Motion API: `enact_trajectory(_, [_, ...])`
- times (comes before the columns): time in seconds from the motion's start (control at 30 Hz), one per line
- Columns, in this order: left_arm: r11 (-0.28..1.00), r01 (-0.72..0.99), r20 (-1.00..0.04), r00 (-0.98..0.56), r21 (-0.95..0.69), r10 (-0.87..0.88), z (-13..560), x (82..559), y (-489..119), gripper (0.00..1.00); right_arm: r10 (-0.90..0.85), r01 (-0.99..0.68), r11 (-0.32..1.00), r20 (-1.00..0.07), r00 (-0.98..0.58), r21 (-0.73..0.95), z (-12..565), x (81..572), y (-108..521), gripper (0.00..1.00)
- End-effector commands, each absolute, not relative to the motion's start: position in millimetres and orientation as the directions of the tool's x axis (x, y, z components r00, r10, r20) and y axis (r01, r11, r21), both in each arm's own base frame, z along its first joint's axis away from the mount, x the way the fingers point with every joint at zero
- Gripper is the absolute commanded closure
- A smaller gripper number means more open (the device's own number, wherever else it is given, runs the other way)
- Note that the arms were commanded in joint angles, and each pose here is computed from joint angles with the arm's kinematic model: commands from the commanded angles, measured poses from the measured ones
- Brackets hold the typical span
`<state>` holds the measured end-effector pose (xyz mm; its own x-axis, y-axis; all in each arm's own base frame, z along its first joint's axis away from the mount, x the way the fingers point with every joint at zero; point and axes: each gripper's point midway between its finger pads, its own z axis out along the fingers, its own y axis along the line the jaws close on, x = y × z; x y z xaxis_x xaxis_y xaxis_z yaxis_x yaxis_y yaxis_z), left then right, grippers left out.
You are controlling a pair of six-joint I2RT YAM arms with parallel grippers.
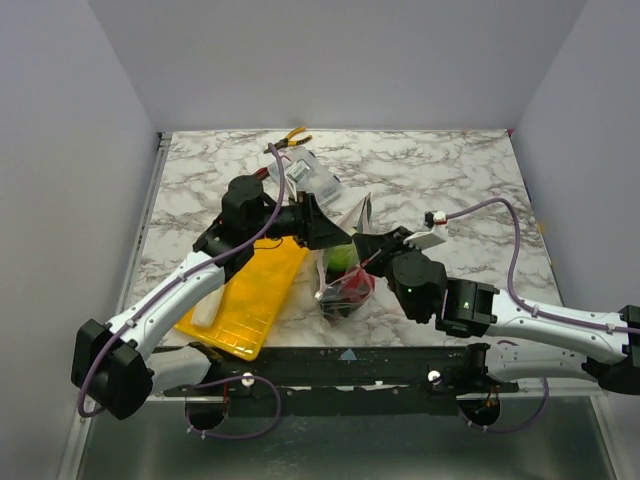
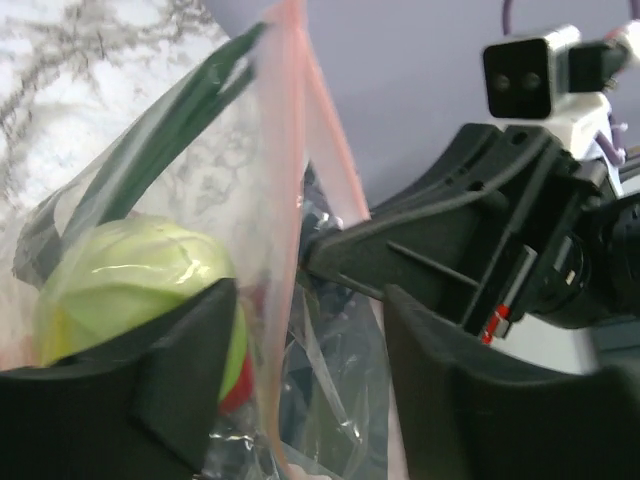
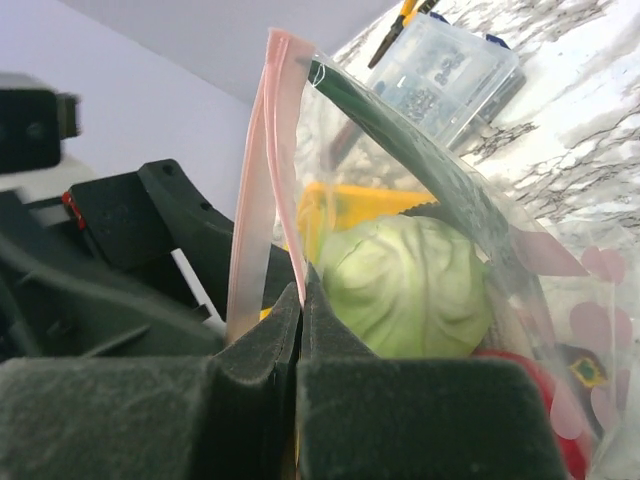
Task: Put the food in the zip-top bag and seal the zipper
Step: Pick up the zipper food storage bag at the center of the board, then zip the zipper food storage bag at the center of the board.
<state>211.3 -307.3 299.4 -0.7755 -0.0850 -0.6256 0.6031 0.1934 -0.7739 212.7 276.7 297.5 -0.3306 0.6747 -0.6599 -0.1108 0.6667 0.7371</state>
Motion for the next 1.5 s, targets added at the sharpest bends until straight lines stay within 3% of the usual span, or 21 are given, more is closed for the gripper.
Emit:
enact_trajectory(0.0, [0.182, 0.760, -0.782, -0.609, -0.624, -0.136, 344, 197, -293, 0.30, 0.771, -0.064, 0.589, -0.584, -0.255, 0.805, 315, 221, 268, 1.00])
enact_trajectory(0.1, [0.320, 0.779, -0.841, -0.521, -0.539, -0.146, 345, 201, -274, 0.19, 0.787, -0.054, 0.571, -0.565, -0.248, 0.819, 316, 221, 266, 1.00])
enact_trajectory(0.3, [0.486, 0.757, -0.900, -0.373, -0.436, -0.226, 342, 191, -230, 0.18, 0.802, -0.040, 0.554, -0.546, -0.240, 0.831, 317, 221, 262, 1.00])
enact_trajectory(0.73, [0.411, 0.884, -0.961, -0.127, -0.223, -0.247, 311, 125, -221, 0.29, 0.816, -0.030, 0.532, -0.522, -0.246, 0.846, 316, 222, 267, 1.00])
enact_trajectory(0.87, [0.434, 0.869, -0.964, -0.157, -0.239, -0.215, 299, 127, -229, 0.38, 0.818, -0.032, 0.530, -0.521, -0.245, 0.847, 319, 223, 269, 1.00])
enact_trajectory(1.13, [0.487, 0.848, -0.971, -0.119, -0.209, -0.208, 289, 133, -246, 0.37, 0.820, -0.034, 0.524, -0.515, -0.251, 0.851, 320, 222, 269, 1.00])
enact_trajectory(1.23, [0.517, 0.837, -0.979, -0.099, -0.180, -0.181, 283, 136, -253, 0.42, 0.821, -0.034, 0.522, -0.513, -0.252, 0.852, 319, 222, 270, 1.00])
enact_trajectory(1.37, [0.538, 0.828, -0.984, -0.086, -0.159, -0.158, 277, 140, -257, 0.56, 0.821, -0.037, 0.518, -0.509, -0.258, 0.854, 320, 221, 270, 1.00])
enact_trajectory(1.47, [0.549, 0.820, -0.983, -0.081, -0.160, -0.165, 274, 142, -255, 0.55, 0.824, -0.036, 0.515, -0.506, -0.253, 0.856, 320, 220, 267, 1.00])
